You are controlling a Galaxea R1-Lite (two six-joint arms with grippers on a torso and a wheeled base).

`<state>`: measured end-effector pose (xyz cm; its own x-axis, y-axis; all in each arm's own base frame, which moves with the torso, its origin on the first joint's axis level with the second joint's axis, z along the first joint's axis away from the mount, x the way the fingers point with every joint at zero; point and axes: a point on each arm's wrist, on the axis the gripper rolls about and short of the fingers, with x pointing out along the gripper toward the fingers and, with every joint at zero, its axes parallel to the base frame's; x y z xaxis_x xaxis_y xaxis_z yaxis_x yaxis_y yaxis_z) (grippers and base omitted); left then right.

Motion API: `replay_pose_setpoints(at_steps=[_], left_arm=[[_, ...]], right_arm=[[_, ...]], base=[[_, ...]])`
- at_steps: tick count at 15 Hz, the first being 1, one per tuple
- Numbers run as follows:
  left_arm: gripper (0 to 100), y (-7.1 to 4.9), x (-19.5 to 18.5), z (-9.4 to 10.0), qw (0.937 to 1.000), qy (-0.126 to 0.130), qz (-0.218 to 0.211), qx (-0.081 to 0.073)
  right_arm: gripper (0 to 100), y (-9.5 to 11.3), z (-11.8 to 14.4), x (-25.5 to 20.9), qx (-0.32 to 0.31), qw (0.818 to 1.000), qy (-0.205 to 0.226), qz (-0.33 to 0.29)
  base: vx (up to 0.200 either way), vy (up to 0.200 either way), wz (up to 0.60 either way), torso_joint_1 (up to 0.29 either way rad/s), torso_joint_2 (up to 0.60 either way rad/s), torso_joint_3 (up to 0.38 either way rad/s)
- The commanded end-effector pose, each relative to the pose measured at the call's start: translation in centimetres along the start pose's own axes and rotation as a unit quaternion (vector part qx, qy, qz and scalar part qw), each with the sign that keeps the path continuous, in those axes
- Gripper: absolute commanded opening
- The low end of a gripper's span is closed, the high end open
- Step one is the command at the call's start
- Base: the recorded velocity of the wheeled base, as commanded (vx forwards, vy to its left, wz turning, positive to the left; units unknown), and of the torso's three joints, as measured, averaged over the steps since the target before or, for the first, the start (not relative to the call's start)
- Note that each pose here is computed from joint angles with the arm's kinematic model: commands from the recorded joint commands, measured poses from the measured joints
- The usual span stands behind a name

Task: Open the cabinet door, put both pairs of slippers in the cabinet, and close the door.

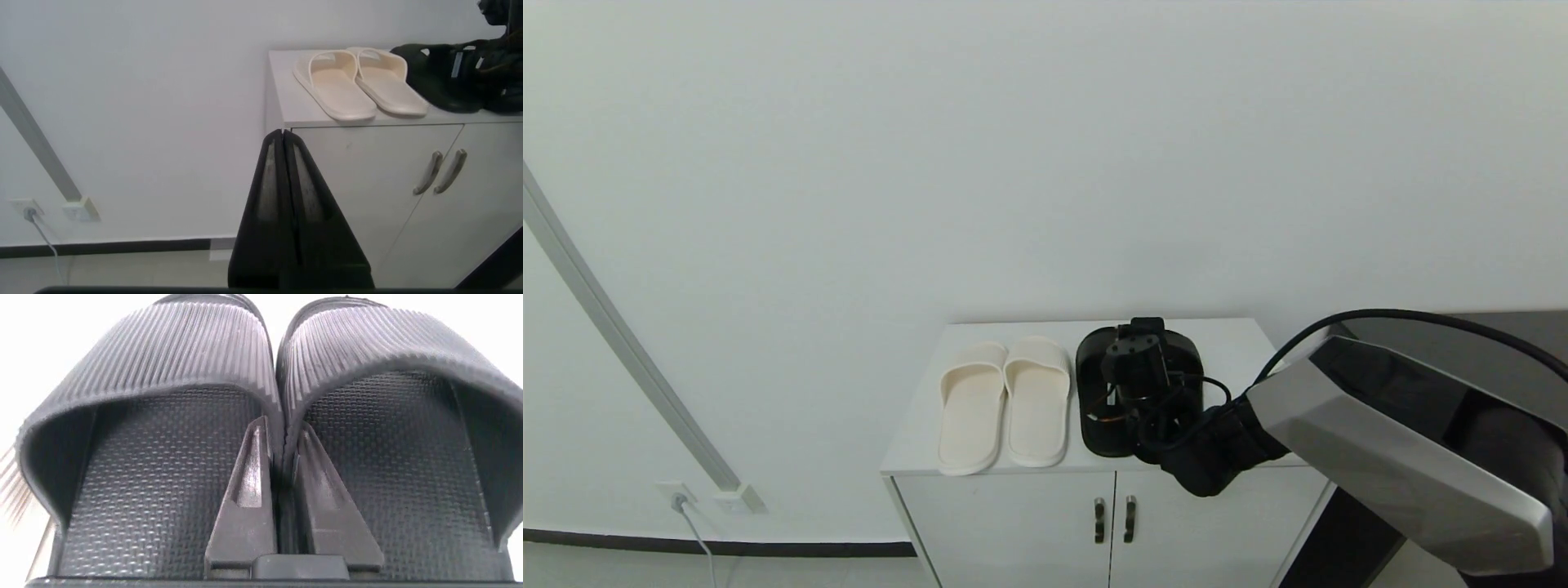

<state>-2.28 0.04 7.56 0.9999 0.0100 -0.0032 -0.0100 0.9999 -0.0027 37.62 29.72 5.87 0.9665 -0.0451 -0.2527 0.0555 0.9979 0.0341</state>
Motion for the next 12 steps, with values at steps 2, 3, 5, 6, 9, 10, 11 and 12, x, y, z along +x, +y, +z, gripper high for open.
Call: replay_pose_setpoints(at_steps=[2,3,5,6,9,10,11,12], left_arm=[[0,0.0,0.0,0.0,1.0,0.001,0.0,0.0],[0,0.0,0.0,0.0,1.0,0.001,0.0,0.0],[0,0.0,0.0,0.0,1.0,0.001,0.0,0.001],[0,0.0,0.0,0.0,1.0,0.001,0.0,0.001],[0,0.0,0.0,0.0,1.0,0.001,0.001,0.001],[0,0.0,0.0,0.0,1.0,0.001,0.0,0.002],[0,0.0,0.0,0.0,1.0,0.001,0.0,0.003],[0,0.0,0.0,0.0,1.0,0.001,0.0,0.002]], right_arm=[[0,-0.3,1.5,-0.7,0.009,1.0,-0.01,0.003],[0,-0.8,3.0,-2.0,0.007,1.0,-0.013,0.017],[0,-1.6,4.9,-4.8,-0.013,0.998,-0.014,0.058],[0,-3.0,7.0,-8.1,-0.034,0.994,-0.025,0.102],[0,-6.7,9.0,-15.0,-0.076,0.971,-0.03,0.227],[0,-7.7,9.2,-17.0,-0.078,0.962,-0.03,0.259],[0,-8.8,9.1,-18.7,-0.081,0.951,-0.025,0.296],[0,-9.5,8.7,-19.8,-0.085,0.941,-0.018,0.327]], base=[[0.0,0.0,0.0,0.0,0.0,0.0],[0.0,0.0,0.0,0.0,0.0,0.0],[0.0,0.0,0.0,0.0,0.0,0.0],[0.0,0.0,0.0,0.0,0.0,0.0],[0.0,0.0,0.0,0.0,0.0,0.0],[0.0,0.0,0.0,0.0,0.0,0.0],[0.0,0.0,0.0,0.0,0.0,0.0],[0.0,0.0,0.0,0.0,0.0,0.0]])
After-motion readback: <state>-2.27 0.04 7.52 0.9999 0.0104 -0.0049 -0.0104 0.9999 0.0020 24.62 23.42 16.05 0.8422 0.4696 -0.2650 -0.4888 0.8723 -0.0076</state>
